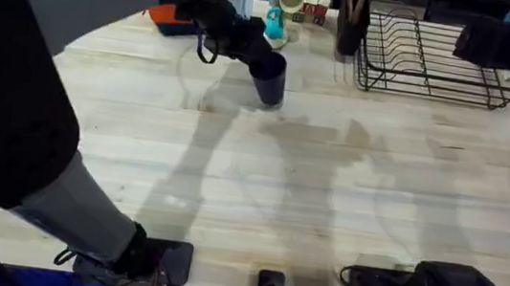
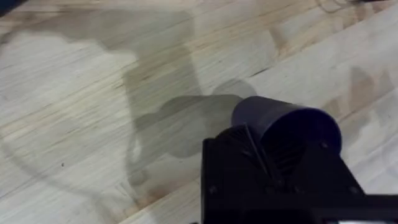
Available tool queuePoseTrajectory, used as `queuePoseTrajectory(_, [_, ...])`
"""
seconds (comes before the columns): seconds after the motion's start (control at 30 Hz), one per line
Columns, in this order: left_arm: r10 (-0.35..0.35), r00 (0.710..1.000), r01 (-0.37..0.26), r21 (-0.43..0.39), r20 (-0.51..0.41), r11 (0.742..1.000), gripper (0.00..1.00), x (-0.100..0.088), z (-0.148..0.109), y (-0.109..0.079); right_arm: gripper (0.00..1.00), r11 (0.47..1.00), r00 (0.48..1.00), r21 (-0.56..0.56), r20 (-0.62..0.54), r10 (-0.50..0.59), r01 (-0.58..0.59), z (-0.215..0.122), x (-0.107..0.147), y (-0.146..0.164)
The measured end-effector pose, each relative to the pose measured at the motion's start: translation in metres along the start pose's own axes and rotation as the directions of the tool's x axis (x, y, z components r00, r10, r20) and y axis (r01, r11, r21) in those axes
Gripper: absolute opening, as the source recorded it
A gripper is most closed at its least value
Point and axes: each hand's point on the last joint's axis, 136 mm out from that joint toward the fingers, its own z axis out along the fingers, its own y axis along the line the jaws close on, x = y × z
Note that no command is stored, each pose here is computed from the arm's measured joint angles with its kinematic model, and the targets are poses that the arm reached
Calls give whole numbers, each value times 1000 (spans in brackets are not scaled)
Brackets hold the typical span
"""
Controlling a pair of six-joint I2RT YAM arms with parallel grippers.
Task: Pick up the cup on the table and put them onto the rack.
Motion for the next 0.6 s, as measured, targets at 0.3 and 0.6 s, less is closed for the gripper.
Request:
queuePoseTrajectory(0.3, [187, 977, -193, 44, 102, 980, 39, -48, -30, -86, 996, 1000, 1000, 0, 0, 0, 0, 0, 0, 0])
queuePoseTrajectory(0.6, [326, 912, -336, -2, 251, 942, 39, -89, -77, -155, 997, 1000, 999, 2, -52, 3, -3, 0, 13, -1])
